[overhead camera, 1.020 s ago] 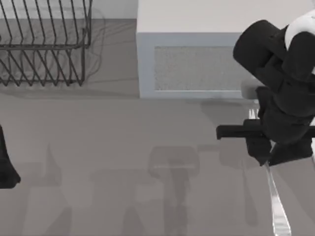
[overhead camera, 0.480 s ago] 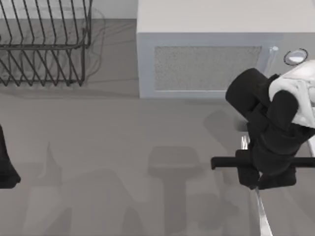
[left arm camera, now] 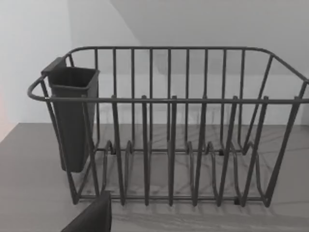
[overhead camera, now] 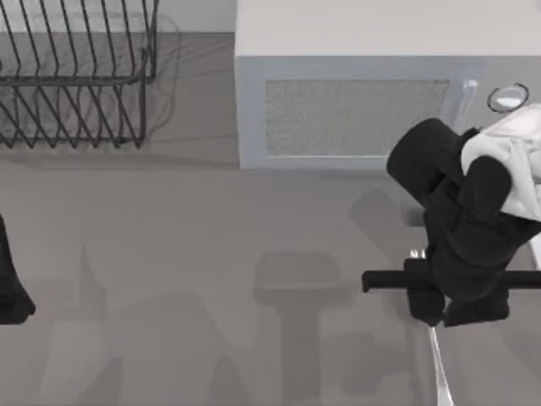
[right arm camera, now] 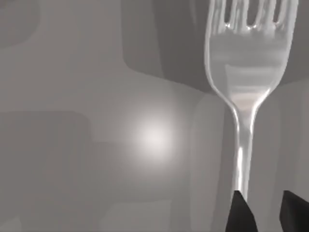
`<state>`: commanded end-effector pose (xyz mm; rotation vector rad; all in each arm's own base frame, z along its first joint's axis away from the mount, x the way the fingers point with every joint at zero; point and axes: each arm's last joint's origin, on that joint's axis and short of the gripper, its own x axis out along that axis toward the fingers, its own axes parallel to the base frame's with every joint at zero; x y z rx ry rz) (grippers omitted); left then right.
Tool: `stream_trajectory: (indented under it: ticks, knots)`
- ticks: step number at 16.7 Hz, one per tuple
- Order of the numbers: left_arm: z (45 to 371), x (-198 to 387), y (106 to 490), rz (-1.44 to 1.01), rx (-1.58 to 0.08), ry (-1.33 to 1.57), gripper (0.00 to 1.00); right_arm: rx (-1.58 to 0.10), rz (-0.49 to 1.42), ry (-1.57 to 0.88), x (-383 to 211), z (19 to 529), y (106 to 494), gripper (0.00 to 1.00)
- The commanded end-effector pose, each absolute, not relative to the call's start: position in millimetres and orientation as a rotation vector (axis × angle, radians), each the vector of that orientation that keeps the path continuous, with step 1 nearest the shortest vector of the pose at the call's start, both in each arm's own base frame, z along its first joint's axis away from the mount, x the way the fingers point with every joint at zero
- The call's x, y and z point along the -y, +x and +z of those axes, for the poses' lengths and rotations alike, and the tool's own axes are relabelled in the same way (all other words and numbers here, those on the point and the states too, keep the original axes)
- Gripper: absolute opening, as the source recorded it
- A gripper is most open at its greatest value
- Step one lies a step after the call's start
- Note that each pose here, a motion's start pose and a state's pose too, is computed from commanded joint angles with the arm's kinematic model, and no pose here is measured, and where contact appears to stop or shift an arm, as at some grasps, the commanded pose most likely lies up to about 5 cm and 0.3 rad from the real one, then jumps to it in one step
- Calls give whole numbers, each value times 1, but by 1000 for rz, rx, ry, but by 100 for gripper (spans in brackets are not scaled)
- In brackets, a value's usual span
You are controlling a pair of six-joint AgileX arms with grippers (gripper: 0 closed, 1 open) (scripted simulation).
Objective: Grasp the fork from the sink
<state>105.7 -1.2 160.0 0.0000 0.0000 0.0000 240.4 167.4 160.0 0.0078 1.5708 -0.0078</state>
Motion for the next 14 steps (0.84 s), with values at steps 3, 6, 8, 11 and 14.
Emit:
stream_trajectory:
  ticks: [3, 6, 8, 11, 14]
  knots:
    - [160, 1, 106, 0, 0, 0, 100, -1571, -8, 8, -167, 160, 240, 60]
    - [160, 1, 106, 0, 0, 0, 100, -1571, -8, 8, -167, 160, 240, 83]
    - [160, 1, 106, 0, 0, 0, 100, -1571, -8, 8, -167, 160, 240, 98]
    - [160, 1, 106, 0, 0, 0, 100, -1571, -8, 8, -167, 160, 240, 100]
    - [160, 1, 106, 0, 0, 0, 100, -1571, -8, 8, -167, 160, 240, 100]
